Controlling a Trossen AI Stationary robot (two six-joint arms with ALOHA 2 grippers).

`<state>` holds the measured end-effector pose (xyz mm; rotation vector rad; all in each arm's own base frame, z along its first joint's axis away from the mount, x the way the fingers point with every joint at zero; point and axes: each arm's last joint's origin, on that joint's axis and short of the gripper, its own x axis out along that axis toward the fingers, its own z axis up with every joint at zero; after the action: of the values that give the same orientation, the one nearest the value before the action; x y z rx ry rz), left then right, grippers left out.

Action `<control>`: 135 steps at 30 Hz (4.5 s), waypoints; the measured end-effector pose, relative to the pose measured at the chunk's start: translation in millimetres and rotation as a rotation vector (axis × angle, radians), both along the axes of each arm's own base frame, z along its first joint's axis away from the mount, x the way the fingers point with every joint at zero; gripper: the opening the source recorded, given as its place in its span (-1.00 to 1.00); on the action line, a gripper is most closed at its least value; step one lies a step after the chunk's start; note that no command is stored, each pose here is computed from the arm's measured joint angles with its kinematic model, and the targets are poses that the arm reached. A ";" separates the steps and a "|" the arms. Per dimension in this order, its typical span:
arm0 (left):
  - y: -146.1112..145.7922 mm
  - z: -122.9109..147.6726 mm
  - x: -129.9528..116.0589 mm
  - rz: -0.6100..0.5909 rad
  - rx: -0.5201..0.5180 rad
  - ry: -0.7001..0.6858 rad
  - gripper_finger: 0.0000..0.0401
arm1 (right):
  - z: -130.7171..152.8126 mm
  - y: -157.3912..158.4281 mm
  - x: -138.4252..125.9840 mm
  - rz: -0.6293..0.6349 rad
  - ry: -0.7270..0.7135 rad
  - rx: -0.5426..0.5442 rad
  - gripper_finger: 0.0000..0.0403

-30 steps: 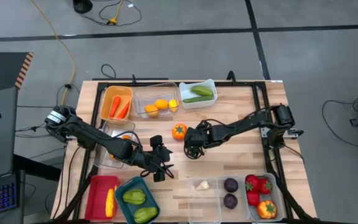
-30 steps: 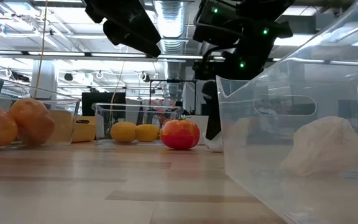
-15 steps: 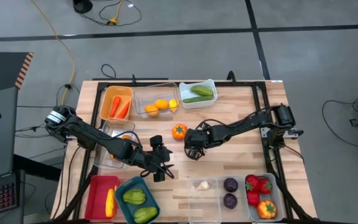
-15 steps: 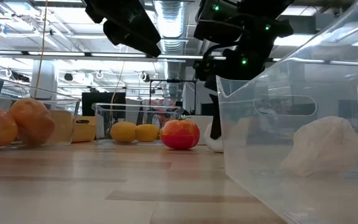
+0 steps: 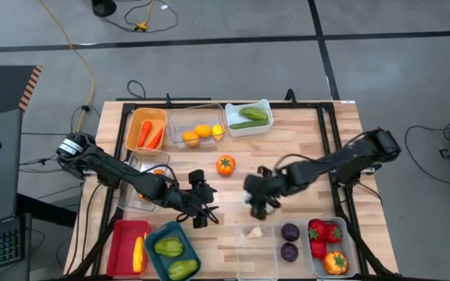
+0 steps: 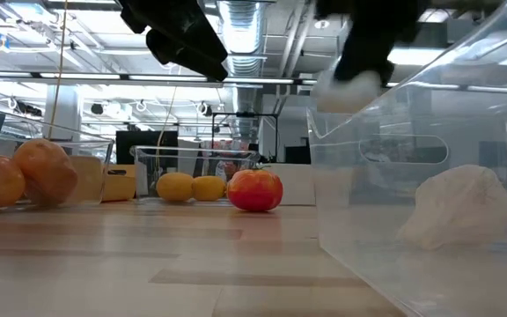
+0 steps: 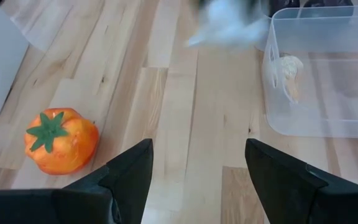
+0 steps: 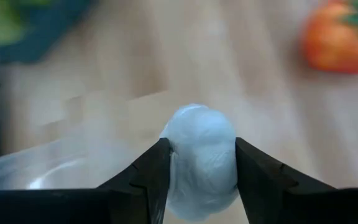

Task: Sort produce into baskets
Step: Put the white garlic into the bottom left transparent bin, then put the orange tomato into the gray bin

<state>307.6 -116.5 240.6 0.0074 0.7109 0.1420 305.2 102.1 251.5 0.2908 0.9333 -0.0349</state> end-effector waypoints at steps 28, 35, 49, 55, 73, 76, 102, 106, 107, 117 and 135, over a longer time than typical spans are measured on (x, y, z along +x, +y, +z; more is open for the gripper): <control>3.8 0.1 1.3 -0.006 0.022 0.004 0.21 | 18.5 82.4 -40.1 0.290 -0.126 0.065 0.30; 10.1 0.1 3.5 0.037 -0.002 -0.001 0.21 | 18.4 78.6 -37.6 0.277 -0.126 0.062 0.49; 26.1 -1.5 8.4 0.108 -0.073 0.010 0.40 | 18.3 77.6 -37.0 0.275 -0.125 0.060 0.56; 30.1 -2.3 9.2 0.113 -0.079 0.020 0.64 | 18.1 77.4 -37.2 0.275 -0.122 0.058 0.56; 31.2 -6.4 9.1 0.066 -0.032 0.063 0.99 | 17.9 77.3 -37.4 0.275 -0.119 0.057 0.56; 31.0 -6.1 9.4 0.053 -0.020 0.061 0.99 | 17.9 77.3 -37.3 0.275 -0.119 0.057 0.56; 102.5 1.5 27.9 0.531 -0.347 -0.142 0.99 | 39.0 -10.5 -54.6 -0.047 0.029 -0.160 0.56; 119.0 -0.6 26.6 0.572 -0.353 -0.118 0.99 | 37.5 -21.8 -49.7 -0.089 0.038 -0.164 0.56; 122.5 -1.5 25.7 0.584 -0.350 -0.106 0.99 | 37.8 -24.5 -48.9 -0.099 0.037 -0.163 0.56; 132.2 -12.2 35.2 0.577 -0.406 -0.062 0.99 | 37.6 -40.9 -44.3 -0.160 0.043 -0.163 0.56; 142.9 -45.8 80.8 0.635 -0.339 0.197 0.99 | 37.2 -42.4 -44.5 -0.160 0.052 -0.158 0.56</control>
<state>388.4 26.4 194.8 -0.5387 0.9088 0.6328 260.7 59.7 288.7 0.2184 0.9517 -0.2636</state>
